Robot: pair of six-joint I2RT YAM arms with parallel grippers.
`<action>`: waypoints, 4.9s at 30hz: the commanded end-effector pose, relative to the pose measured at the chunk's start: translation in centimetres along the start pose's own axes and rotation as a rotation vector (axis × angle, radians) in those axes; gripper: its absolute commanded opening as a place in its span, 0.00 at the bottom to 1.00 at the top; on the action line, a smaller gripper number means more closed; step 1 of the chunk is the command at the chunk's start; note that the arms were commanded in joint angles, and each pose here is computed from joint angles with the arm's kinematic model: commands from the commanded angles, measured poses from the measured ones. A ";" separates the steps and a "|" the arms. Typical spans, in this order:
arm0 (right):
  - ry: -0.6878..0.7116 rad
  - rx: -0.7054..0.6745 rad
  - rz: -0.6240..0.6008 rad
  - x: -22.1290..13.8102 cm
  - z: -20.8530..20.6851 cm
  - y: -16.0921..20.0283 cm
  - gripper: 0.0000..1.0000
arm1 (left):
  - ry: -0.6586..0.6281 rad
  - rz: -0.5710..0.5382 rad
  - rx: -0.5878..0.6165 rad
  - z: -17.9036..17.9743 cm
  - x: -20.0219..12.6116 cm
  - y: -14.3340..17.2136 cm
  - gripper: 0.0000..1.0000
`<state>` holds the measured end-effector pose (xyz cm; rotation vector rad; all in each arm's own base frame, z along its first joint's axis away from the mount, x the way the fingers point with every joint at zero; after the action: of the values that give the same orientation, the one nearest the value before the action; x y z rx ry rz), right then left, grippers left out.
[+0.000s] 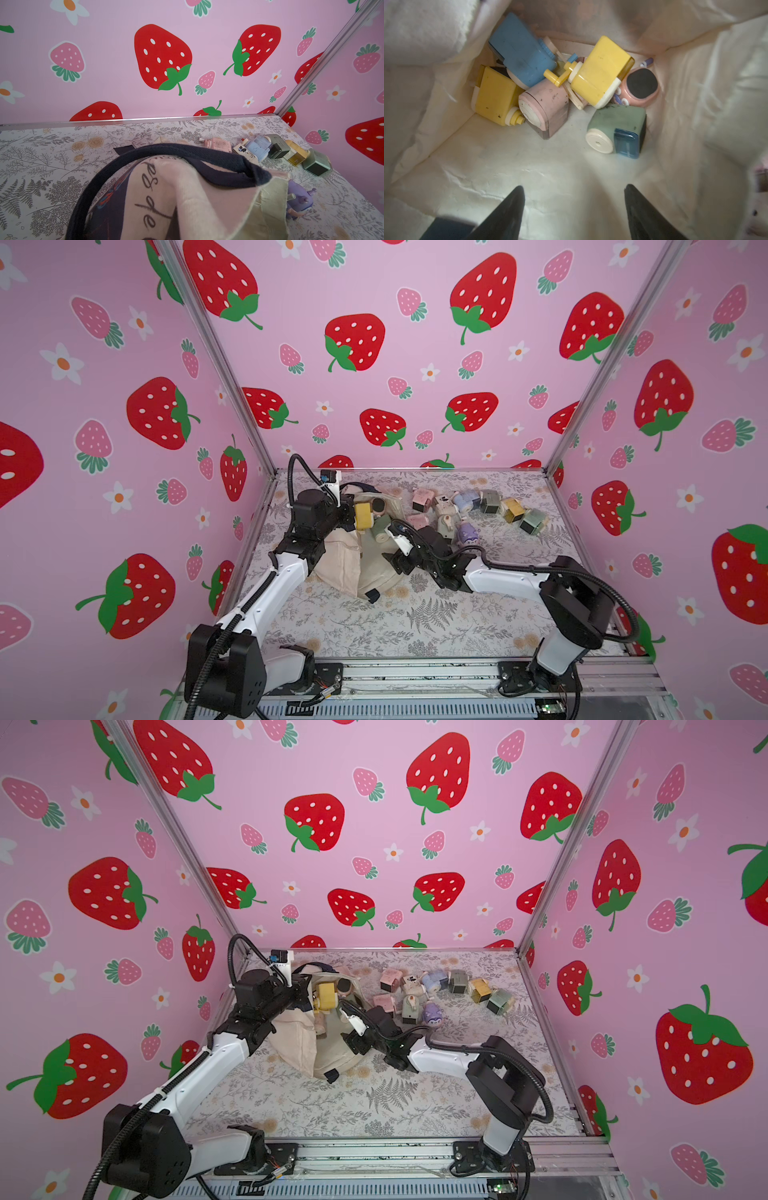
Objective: Take out the pencil sharpeners from the tote bags
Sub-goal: Pick up the pencil sharpener from the canvas bag.
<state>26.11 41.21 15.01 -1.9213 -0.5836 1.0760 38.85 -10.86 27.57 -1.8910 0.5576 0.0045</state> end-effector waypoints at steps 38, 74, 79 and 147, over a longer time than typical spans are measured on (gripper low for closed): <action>0.306 -0.087 0.364 13.5 -4.9 6.6 0.99 | 0.124 -0.145 0.057 -3.4 -0.8 -5.2 0.00; 0.171 -0.052 0.234 7.3 -1.8 1.7 0.70 | 0.126 -0.141 0.060 -3.4 -0.6 -5.2 0.00; 0.159 -0.071 0.192 5.4 -1.2 0.5 0.69 | 0.124 -0.145 0.060 -3.4 -0.7 -5.3 0.00; 0.741 0.415 0.092 -16.0 -18.7 7.7 0.61 | 0.136 -0.135 0.055 -3.6 -0.6 -5.1 0.00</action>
<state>32.94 20.63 20.22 -1.9130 0.0373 0.5591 39.10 -11.26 27.68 -1.8900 0.5829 -0.0067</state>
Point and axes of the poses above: each gripper's point midway between its finger pads, its own x axis out along the fingers, its own z axis along the line the jaws close on, y = z × x, the point moved 2 cm from there along -x, back along the fingers, and after that the axes turned 12 degrees about -x, right-handed, at the moved point
